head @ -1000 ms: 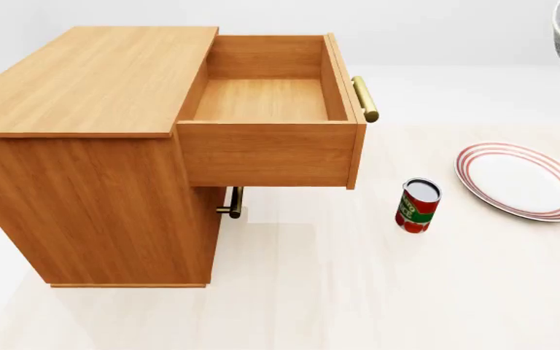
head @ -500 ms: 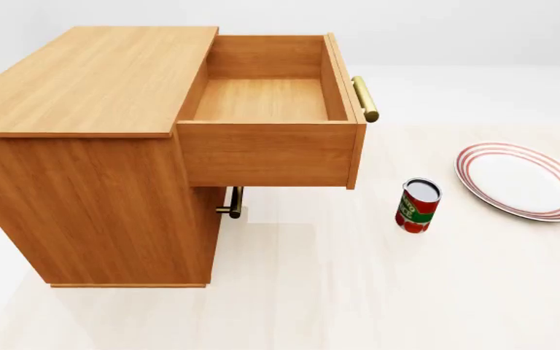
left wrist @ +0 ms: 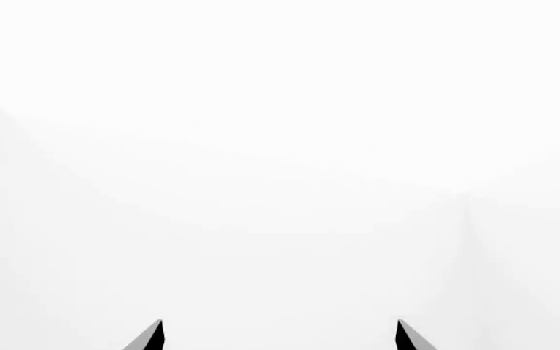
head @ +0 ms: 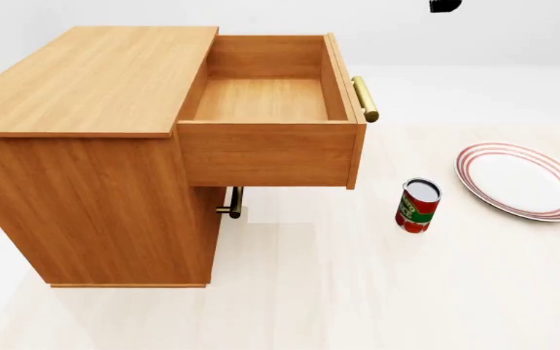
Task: Put the bowl in the top drawer of the cabinet.
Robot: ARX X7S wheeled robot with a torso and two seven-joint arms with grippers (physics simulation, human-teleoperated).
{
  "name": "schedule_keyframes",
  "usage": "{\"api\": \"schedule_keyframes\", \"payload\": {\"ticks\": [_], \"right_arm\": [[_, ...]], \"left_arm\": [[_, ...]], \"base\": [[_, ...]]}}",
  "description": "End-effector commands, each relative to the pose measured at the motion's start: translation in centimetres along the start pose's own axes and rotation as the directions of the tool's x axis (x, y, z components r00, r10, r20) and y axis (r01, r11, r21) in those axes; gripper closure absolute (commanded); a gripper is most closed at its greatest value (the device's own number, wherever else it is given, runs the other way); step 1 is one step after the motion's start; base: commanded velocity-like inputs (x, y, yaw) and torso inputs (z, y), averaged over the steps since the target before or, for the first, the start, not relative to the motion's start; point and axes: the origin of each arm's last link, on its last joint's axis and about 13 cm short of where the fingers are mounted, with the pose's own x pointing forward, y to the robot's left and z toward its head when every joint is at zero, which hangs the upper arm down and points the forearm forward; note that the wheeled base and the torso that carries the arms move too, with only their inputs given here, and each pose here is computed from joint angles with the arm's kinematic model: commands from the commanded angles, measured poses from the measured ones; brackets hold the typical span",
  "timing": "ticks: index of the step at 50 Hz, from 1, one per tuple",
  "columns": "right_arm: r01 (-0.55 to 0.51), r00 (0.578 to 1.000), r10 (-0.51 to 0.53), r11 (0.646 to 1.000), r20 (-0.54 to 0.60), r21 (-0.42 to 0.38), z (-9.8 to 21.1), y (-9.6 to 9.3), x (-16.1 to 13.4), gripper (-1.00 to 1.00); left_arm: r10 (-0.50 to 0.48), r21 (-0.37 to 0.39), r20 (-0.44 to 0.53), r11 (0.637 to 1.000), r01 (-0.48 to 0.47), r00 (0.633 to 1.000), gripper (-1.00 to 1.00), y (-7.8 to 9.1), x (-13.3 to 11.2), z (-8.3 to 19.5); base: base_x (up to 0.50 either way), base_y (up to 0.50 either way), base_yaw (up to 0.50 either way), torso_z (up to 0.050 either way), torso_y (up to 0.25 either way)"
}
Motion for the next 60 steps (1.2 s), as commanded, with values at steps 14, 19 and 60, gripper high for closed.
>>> {"api": "schedule_keyframes", "payload": {"ticks": [14,19,60], "right_arm": [[-0.080,0.992,0.078,0.996,0.099,0.023,4.9,-1.9,0.8,1.00],[-0.092,0.994,0.089,0.994,0.057,0.055,4.9,-2.1,0.4,1.00],[-0.100,0.989,0.103,0.994,0.106,-0.032,5.9,-1.9,2.1,1.00]], "left_arm": [[0.022,-0.019,0.016,1.000,-0.022,1.000,-1.00,-0.2,-0.2,0.0],[0.013,-0.022,0.033,1.000,-0.012,0.999,-1.00,-0.2,-0.2,0.0],[-0.037,0.019,0.093,0.999,0.035,0.995,-1.00,-0.1,-0.1,0.0]], "base": [[0.00,0.00,0.00,0.000,0.000],[0.00,0.00,0.00,0.000,0.000],[0.00,0.00,0.00,0.000,-0.104]]}}
